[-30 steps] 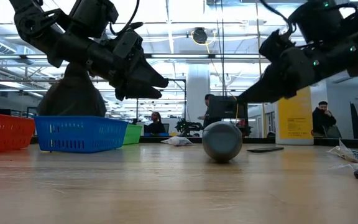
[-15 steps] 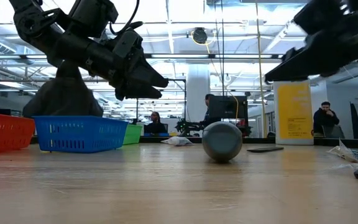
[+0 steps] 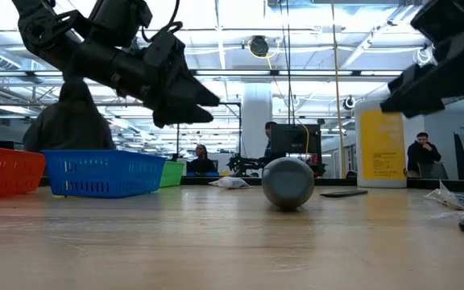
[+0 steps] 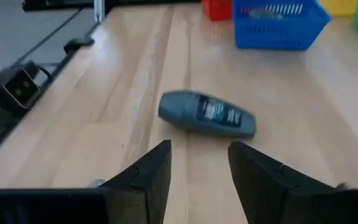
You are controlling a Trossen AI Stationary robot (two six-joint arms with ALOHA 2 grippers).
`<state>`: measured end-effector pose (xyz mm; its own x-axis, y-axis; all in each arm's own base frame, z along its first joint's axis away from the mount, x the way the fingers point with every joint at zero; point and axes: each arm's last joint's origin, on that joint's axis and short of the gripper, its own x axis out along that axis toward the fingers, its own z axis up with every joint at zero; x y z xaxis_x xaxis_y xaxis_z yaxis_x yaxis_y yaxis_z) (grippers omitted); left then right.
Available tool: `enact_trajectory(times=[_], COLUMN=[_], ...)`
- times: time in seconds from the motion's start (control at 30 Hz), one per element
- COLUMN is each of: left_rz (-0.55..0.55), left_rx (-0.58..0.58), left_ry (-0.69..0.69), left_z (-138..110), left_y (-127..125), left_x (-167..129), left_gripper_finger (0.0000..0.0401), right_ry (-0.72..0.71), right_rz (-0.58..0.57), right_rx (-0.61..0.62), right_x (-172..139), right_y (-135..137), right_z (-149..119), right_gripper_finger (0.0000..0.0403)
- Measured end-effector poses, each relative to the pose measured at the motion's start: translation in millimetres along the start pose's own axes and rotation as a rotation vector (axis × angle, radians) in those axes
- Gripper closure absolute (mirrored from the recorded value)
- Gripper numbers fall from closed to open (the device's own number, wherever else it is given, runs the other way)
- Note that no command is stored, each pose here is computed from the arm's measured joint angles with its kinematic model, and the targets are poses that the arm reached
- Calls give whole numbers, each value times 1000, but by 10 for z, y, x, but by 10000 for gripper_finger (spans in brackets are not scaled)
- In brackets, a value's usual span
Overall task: Pick & Place Travel size toiletries
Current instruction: Put the gray deodorant into the blue bin
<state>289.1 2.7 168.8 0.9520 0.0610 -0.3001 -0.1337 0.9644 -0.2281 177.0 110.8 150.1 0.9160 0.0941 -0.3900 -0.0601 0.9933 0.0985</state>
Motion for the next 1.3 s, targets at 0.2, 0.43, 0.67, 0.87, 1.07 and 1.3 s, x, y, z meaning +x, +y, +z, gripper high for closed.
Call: enact_trajectory(times=[0.2,0.43,0.67,0.87,1.07,1.3], left_rz=[-155,-256,-398,-421,-433,-411], left_rx=[302,535,672,758,829,801], left_ry=[-58,-29,203,383,478,561], left_z=[50,244,151,-5,-191,-284], left_y=[-446,-1048,-1248,-1274,-1228,-991], left_x=[-7,182,681,1001,1237,1345], left_gripper_finger=[135,135,134,101,54,60], right_ry=[-23,-189,-229,-218,-217,-207], right_rz=[3,9,8,8,11,11], right_rx=[0,46,43,38,37,33], right_x=[222,400,476,482,482,485], right_y=[58,92,90,89,90,89], right_z=[-142,-165,-229,-250,-251,-260], right_gripper_finger=[248,248,248,248,248,248])
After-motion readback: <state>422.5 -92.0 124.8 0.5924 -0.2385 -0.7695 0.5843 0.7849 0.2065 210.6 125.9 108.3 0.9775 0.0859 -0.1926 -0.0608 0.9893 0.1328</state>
